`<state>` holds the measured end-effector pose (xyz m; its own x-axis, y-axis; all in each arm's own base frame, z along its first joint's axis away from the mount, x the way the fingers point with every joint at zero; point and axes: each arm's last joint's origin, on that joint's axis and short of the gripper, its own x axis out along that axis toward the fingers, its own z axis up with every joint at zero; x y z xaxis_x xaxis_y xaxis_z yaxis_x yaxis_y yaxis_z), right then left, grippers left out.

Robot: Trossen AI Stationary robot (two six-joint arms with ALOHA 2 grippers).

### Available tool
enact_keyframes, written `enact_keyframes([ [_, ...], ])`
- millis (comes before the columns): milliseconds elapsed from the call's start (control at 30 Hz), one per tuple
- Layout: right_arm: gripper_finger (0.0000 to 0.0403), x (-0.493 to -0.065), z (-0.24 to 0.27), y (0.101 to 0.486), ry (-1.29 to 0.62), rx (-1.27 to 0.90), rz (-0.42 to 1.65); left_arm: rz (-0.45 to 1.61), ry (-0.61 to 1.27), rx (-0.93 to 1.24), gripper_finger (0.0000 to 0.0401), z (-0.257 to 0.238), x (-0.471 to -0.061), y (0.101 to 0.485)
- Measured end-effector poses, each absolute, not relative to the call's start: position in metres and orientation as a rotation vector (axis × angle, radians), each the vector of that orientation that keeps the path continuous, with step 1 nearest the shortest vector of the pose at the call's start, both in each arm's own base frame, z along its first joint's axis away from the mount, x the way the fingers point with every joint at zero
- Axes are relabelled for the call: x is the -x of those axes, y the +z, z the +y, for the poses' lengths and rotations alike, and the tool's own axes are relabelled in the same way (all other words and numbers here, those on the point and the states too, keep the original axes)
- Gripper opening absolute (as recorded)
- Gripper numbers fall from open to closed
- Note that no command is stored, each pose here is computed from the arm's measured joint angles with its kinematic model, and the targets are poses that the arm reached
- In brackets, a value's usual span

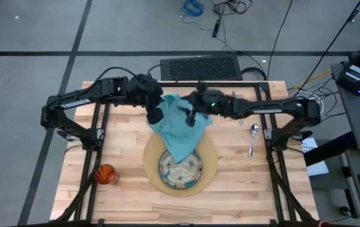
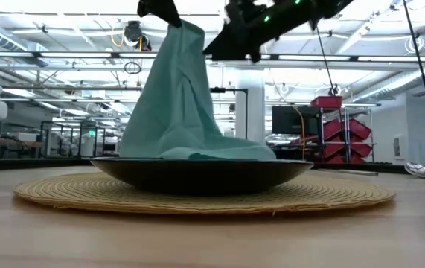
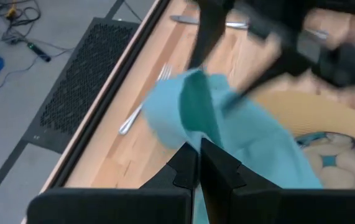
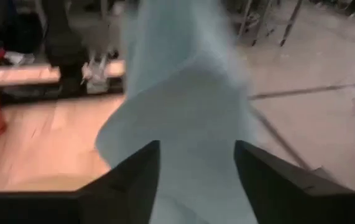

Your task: Set table place

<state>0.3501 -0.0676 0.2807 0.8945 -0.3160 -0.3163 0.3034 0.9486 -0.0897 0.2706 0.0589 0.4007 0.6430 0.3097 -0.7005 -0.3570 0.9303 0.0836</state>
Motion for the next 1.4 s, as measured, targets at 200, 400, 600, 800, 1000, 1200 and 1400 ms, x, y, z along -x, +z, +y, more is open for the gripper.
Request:
enact_keyframes([
  [200,0.0265,-0.375,-0.046,0.251,-0.287,0.074,0.346,0.782,0.385,0.065,0.0000,0.060,-0.271,0.401],
  [400,0.0283,-0.379,-0.026,0.254,-0.256,0.088,0.297,0.782,0.391,0.066,0.0000,0.061,-0.270,0.401],
  [600,0.0286,-0.381,-0.016,0.254,-0.380,0.036,0.256,0.743,0.399,0.070,0.0000,0.063,-0.272,0.404],
  [800,0.0286,-0.390,-0.005,0.233,-0.503,0.093,0.289,0.694,0.402,0.070,0.0000,0.064,-0.275,0.407],
  [1000,0.0286,-0.396,0.004,0.227,-0.632,0.124,0.229,0.690,0.448,0.060,0.0000,0.065,-0.275,0.407],
  [1200,0.0286,-0.398,0.006,0.223,-0.648,0.101,0.210,0.670,0.454,0.058,0.0000,0.066,-0.276,0.409],
  [1400,0.0286,-0.398,0.005,0.220,-0.650,0.071,0.219,0.634,0.456,0.058,0.0000,0.066,-0.278,0.412],
])
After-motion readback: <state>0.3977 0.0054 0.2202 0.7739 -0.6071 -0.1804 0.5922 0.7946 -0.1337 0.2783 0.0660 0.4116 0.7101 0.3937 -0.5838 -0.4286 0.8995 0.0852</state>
